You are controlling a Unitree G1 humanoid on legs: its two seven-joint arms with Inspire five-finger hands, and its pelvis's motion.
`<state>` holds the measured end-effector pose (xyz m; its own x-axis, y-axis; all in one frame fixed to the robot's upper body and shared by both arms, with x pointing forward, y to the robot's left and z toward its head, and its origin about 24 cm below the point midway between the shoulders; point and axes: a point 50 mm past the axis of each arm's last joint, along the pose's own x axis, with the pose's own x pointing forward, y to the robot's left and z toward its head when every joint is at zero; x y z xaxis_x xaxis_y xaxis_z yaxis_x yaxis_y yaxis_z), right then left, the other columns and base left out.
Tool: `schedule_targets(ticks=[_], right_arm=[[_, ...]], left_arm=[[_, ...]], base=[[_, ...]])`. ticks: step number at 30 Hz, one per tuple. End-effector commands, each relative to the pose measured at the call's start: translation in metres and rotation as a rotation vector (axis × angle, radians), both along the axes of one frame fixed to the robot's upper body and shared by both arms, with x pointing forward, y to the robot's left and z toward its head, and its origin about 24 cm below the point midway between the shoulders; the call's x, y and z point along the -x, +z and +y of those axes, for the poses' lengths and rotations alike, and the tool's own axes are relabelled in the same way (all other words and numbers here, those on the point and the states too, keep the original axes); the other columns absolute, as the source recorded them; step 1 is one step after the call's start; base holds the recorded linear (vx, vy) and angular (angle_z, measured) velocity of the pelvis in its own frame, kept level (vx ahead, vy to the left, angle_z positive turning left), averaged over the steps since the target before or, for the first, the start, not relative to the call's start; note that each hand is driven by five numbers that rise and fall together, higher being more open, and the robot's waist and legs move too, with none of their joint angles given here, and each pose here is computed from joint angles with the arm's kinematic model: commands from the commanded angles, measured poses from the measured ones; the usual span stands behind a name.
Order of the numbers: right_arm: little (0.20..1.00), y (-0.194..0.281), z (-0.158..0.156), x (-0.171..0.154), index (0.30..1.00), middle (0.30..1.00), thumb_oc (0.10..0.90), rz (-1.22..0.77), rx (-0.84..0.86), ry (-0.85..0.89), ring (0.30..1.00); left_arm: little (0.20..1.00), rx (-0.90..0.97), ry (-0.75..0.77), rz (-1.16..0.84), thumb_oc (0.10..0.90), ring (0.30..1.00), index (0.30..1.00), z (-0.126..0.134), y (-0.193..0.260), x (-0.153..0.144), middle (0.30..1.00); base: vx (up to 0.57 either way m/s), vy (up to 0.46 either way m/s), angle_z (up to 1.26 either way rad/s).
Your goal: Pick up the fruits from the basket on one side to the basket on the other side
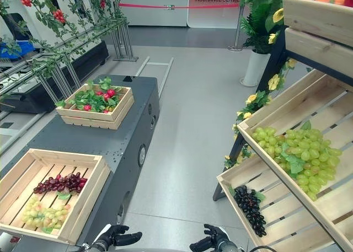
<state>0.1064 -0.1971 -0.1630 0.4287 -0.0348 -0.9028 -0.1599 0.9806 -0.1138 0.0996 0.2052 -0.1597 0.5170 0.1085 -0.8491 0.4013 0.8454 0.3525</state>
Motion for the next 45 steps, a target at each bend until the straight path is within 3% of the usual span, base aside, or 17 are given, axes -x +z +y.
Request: schedule_targets(ticks=[1, 10, 36, 45], right_arm=[[0.900, 0.007, 0.005, -0.028, 0.900, 0.900, 0.800, -0.071, 0.019, 0.093, 0.900], [0.900, 0.008, 0.004, -0.030, 0.900, 0.900, 0.800, -0.078, 0.020, 0.098, 0.900], [0.900, 0.009, 0.008, -0.031, 0.900, 0.900, 0.800, -0.088, 0.007, 0.106, 0.900], [0.900, 0.012, 0.013, -0.040, 0.900, 0.900, 0.800, -0.116, -0.093, 0.050, 0.900]], left_arm=[[0.900, 0.093, -0.057, -0.160, 0.800, 0.900, 0.900, -0.031, 0.011, -0.042, 0.900], [0.900, 0.119, -0.055, -0.139, 0.800, 0.900, 0.900, -0.031, 0.010, -0.039, 0.900], [0.900, 0.087, -0.018, -0.322, 0.800, 0.900, 0.900, -0.030, 0.022, -0.055, 0.900], [0.900, 0.048, -0.100, -0.332, 0.800, 0.900, 0.900, -0.031, 0.022, -0.052, 0.900]], base=[[-0.04, -0.011, 0.00], [0.00, 0.000, 0.00], [0.00, -0.006, 0.00], [0.04, -0.018, 0.02]])
